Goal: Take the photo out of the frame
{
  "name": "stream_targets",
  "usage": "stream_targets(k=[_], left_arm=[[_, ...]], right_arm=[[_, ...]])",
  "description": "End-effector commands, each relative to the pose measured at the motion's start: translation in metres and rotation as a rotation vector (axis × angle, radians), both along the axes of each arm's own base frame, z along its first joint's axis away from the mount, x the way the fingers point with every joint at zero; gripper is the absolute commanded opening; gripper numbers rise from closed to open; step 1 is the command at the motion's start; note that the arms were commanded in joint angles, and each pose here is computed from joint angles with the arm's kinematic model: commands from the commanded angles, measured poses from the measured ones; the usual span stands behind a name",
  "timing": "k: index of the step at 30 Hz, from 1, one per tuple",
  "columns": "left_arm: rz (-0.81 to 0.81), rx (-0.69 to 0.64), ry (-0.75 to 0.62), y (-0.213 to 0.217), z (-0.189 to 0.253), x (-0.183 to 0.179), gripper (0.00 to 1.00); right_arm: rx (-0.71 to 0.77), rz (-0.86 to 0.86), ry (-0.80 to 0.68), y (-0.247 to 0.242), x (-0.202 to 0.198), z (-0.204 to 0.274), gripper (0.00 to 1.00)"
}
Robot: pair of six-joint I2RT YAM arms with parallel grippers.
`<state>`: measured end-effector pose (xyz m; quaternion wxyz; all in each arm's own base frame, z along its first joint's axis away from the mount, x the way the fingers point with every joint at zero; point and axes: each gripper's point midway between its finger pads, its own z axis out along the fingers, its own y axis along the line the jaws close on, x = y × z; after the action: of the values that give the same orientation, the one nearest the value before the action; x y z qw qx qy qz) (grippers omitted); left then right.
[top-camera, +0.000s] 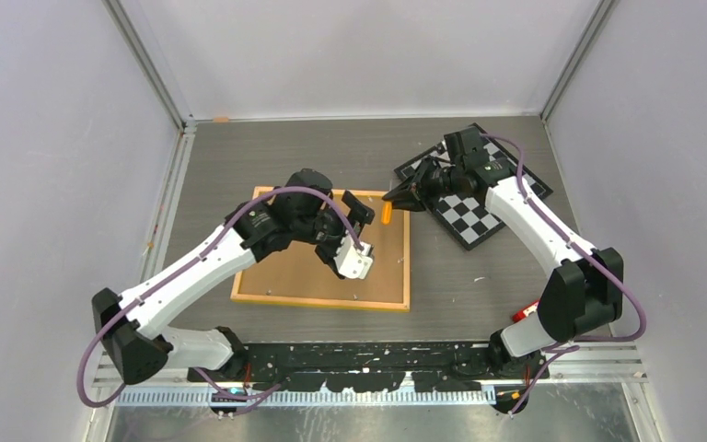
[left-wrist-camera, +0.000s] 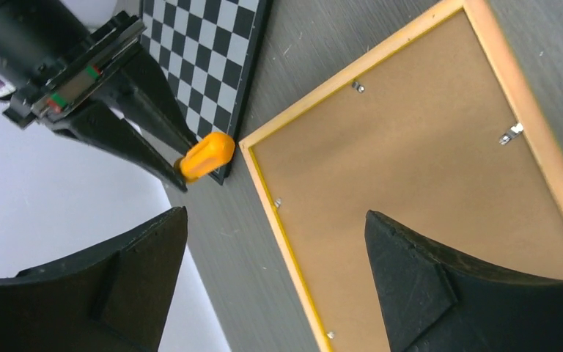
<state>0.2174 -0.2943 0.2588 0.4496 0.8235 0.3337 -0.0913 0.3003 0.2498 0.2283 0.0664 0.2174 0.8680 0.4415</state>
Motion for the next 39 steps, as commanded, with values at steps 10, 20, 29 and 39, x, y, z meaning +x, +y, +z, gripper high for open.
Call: stream_targets(k=[10,20,29,39], left_arm=[[-0.115,-0.02,-0.308,-0.05,0.012,0.036,0.81],[-0.188,0.037,-0.338,-0.057,-0.009,0.026,0.68],[-0.164,0.117,-0.384,-0.063,-0.026,0.036,0.55],[-0.101,0.179,-0.465,-0.062,-0.031,0.06,0.42]], right_arm=[[0.043,-0.017,0.118,0.014,-0.008,-0.015,0.0],[0.057,-0.013,0.139,0.017,-0.008,-0.016,0.01],[0.064,-0.011,0.129,0.019,-0.009,-0.011,0.0],[0.068,-0.008,0.135,0.019,-0.012,-0.012,0.01]])
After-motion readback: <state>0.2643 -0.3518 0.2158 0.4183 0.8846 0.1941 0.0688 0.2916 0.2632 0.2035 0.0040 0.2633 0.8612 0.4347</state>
